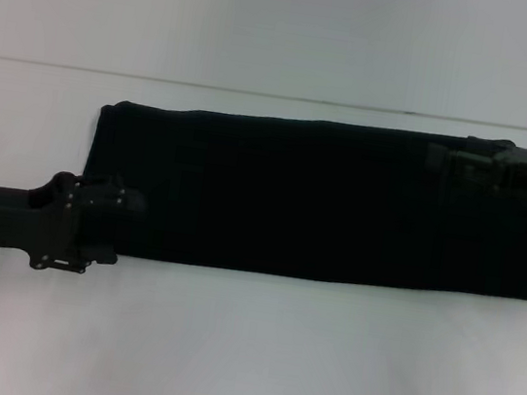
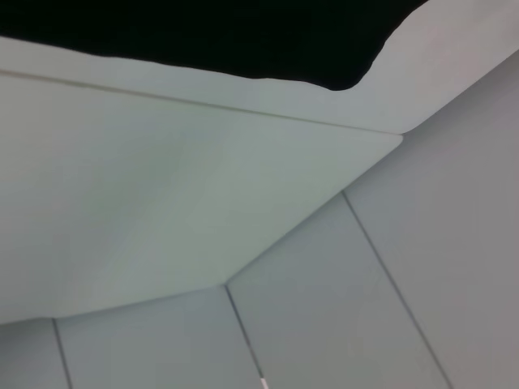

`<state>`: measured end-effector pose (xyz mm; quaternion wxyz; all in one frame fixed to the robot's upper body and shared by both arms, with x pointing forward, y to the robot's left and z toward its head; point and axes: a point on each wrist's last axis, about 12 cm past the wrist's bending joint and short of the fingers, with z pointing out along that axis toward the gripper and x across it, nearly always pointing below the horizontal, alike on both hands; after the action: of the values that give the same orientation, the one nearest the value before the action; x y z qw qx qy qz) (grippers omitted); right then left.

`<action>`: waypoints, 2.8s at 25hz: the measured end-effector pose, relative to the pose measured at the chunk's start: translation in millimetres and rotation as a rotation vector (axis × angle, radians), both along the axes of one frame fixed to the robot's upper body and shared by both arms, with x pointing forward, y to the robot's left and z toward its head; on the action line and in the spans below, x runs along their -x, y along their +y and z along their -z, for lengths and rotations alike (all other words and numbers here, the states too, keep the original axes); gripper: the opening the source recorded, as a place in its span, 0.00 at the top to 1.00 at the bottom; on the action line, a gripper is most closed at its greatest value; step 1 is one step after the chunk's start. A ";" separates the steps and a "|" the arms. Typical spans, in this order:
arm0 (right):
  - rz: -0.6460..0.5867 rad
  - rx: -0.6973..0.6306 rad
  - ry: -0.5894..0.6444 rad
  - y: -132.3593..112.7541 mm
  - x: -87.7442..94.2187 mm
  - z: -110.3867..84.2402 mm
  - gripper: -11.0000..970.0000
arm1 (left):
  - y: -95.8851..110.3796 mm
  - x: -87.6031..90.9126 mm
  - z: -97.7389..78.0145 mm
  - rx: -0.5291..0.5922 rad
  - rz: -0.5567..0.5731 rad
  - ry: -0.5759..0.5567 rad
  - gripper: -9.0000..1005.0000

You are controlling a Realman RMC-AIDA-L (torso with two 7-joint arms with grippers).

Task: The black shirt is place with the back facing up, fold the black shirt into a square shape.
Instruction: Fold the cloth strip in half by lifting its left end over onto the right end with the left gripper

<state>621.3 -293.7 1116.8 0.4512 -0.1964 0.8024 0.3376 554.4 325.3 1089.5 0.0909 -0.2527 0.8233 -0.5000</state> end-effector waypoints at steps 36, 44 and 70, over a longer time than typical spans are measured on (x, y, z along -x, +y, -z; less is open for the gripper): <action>0.014 0.022 -0.060 14.2 -8.1 -0.8 0.04 | 6.8 2.1 30.3 -0.043 -0.200 0.118 0.13; 0.018 0.022 -0.059 15.2 -8.2 0.1 0.04 | 8.0 -0.3 31.7 -0.061 -0.217 0.108 0.13; 0.031 -0.011 -0.071 13.8 -7.3 -1.4 0.04 | 16.8 -13.8 27.1 -0.139 -0.261 0.027 0.13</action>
<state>628.5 -279.9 1118.2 0.4857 -0.1934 0.7870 0.3276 568.2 342.1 1062.4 0.1613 -0.3576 0.8171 -0.4225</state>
